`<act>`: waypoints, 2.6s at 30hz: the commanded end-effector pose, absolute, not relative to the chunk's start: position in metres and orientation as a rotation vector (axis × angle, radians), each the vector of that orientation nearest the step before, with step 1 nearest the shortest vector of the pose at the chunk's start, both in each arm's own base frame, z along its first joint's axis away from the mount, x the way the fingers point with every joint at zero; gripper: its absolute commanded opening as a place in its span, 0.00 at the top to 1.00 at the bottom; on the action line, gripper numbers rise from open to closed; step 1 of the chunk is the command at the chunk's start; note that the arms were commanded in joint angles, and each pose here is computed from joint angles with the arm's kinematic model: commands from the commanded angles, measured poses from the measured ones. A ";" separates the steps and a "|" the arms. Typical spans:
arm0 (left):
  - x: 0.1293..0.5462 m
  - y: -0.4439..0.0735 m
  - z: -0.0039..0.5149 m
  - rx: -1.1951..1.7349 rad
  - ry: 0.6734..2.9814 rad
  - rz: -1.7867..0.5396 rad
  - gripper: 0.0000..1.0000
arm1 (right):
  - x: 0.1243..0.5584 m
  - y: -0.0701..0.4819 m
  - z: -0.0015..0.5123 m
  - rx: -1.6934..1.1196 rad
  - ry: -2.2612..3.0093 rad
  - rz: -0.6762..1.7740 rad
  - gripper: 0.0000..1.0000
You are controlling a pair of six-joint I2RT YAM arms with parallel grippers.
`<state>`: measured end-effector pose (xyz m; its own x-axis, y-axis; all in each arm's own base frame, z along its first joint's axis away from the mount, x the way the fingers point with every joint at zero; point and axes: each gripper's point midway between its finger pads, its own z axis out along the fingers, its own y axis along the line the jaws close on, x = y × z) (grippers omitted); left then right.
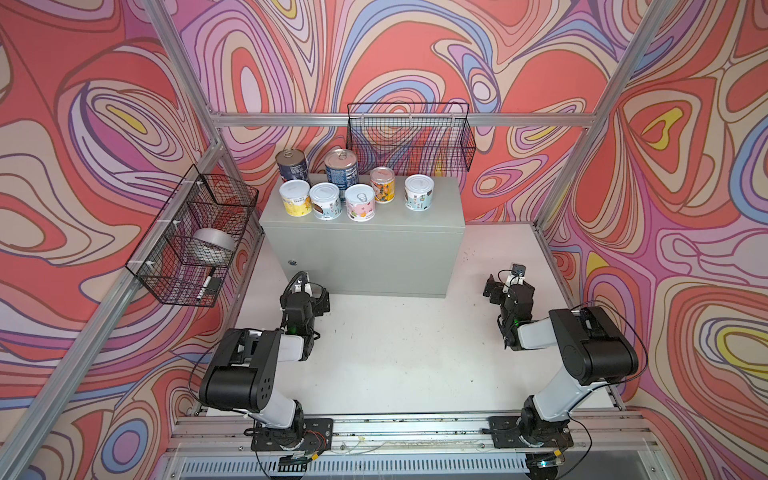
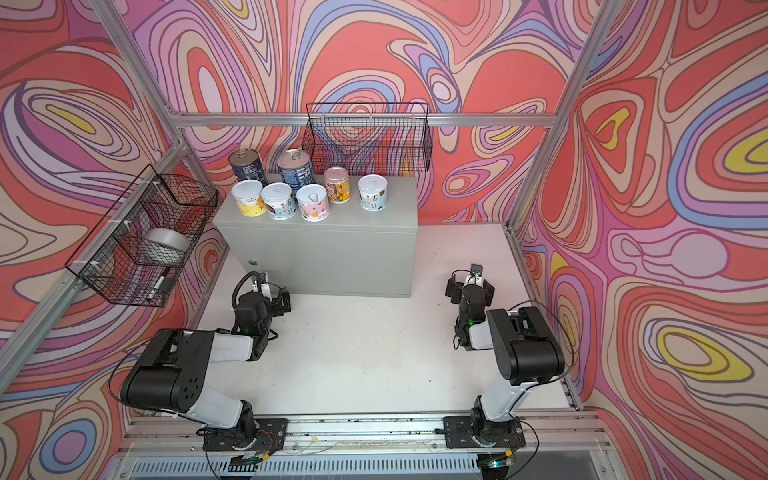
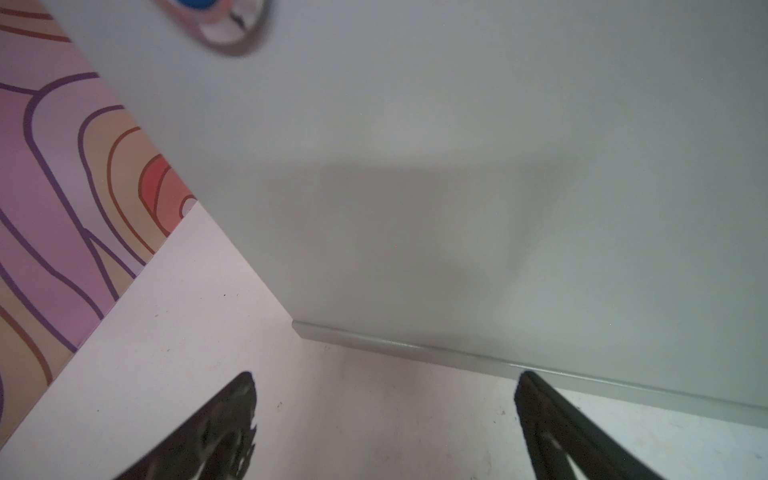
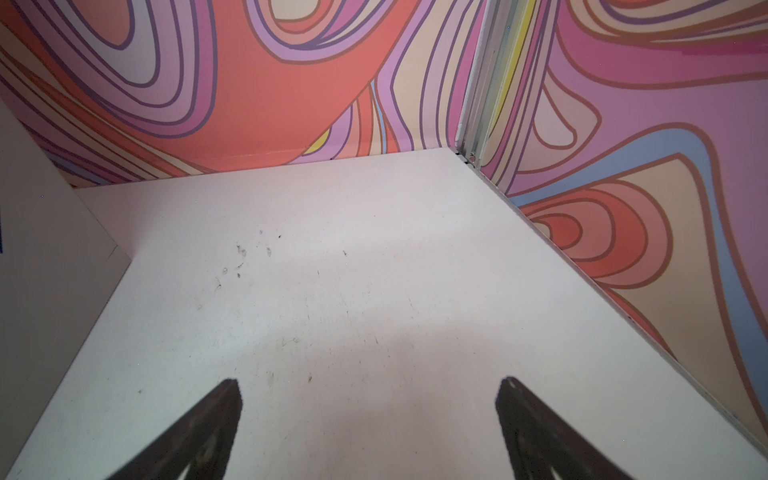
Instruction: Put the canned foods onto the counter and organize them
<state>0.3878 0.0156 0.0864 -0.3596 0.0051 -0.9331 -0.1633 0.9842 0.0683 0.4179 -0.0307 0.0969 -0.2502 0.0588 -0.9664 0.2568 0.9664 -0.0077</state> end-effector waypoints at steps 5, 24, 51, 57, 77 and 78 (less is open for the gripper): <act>0.391 0.016 0.092 -0.102 1.909 0.177 0.00 | 0.421 -0.031 0.102 0.239 1.809 -0.195 0.01; 0.390 0.009 0.091 -0.060 1.912 0.145 0.00 | 0.426 -0.023 0.103 0.204 1.838 -0.165 0.01; 0.380 0.009 0.112 -0.076 1.880 0.188 0.00 | 0.409 -0.035 0.123 0.282 1.798 -0.205 0.02; 0.386 0.016 0.102 -0.114 1.891 0.220 0.00 | 0.417 -0.034 0.113 0.266 1.805 -0.213 0.01; 0.389 0.022 0.093 -0.148 1.896 0.226 0.00 | 0.430 -0.026 0.098 0.221 1.865 -0.183 0.02; 0.390 0.022 0.091 -0.147 1.902 0.225 0.00 | 0.431 -0.025 0.098 0.214 1.864 -0.179 0.02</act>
